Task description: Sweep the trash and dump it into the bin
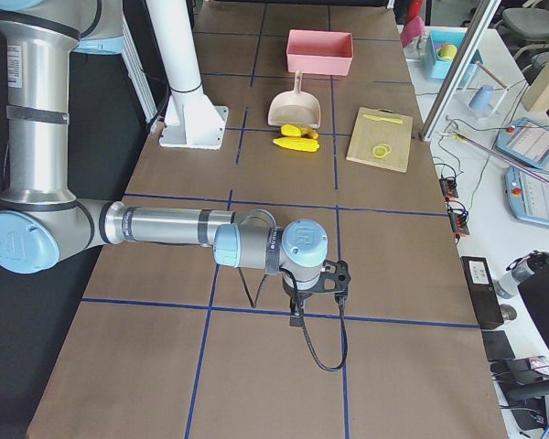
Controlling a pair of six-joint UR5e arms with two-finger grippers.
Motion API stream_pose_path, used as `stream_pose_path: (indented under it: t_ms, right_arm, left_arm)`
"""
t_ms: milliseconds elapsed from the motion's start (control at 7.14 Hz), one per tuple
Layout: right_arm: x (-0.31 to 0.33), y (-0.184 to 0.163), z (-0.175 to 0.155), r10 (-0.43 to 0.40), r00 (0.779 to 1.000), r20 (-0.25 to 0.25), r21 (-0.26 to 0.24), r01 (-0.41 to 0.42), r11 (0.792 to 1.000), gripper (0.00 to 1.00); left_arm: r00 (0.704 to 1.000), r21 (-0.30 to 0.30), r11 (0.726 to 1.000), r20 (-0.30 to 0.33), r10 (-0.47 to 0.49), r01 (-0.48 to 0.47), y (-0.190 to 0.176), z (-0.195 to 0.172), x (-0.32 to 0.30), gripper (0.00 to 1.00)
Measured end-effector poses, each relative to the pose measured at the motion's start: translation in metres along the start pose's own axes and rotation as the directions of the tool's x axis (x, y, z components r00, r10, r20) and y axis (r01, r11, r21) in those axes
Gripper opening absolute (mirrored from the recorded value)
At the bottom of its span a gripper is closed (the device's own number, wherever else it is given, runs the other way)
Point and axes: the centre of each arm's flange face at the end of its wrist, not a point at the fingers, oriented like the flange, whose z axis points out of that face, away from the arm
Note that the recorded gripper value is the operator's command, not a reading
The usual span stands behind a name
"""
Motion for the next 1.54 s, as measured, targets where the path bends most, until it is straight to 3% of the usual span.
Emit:
stream_pose_path:
  t_ms: [840,1120,1400,1540]
  right_arm:
    - [-0.006,-0.004,-0.006,-0.01,1.0,0.0,0.012,0.01,1.0,1.0]
    - [-0.01,-0.006,-0.009,-0.018,1.0,0.002,0.019,0.018,1.0,1.0]
    - [-0.013,-0.006,-0.01,-0.021,1.0,0.017,0.021,0.021,1.0,1.0]
    - [-0.019,-0.007,-0.013,-0.025,0.999,0.043,0.026,0.024,0.999,1.0]
  left_arm:
    - [1.0,0.008,1.0,-0.002,0.008,-0.008,-0.003,-0.003,0.003,1.0]
    - [0.996,0.084,0.993,0.011,0.088,-0.088,-0.013,-0.028,0.027,1.0]
    - [0.979,0.175,0.963,0.033,0.202,-0.205,-0.022,-0.058,0.07,1.0]
    - [0.963,0.19,0.944,0.037,0.269,-0.271,-0.03,-0.062,0.1,1.0]
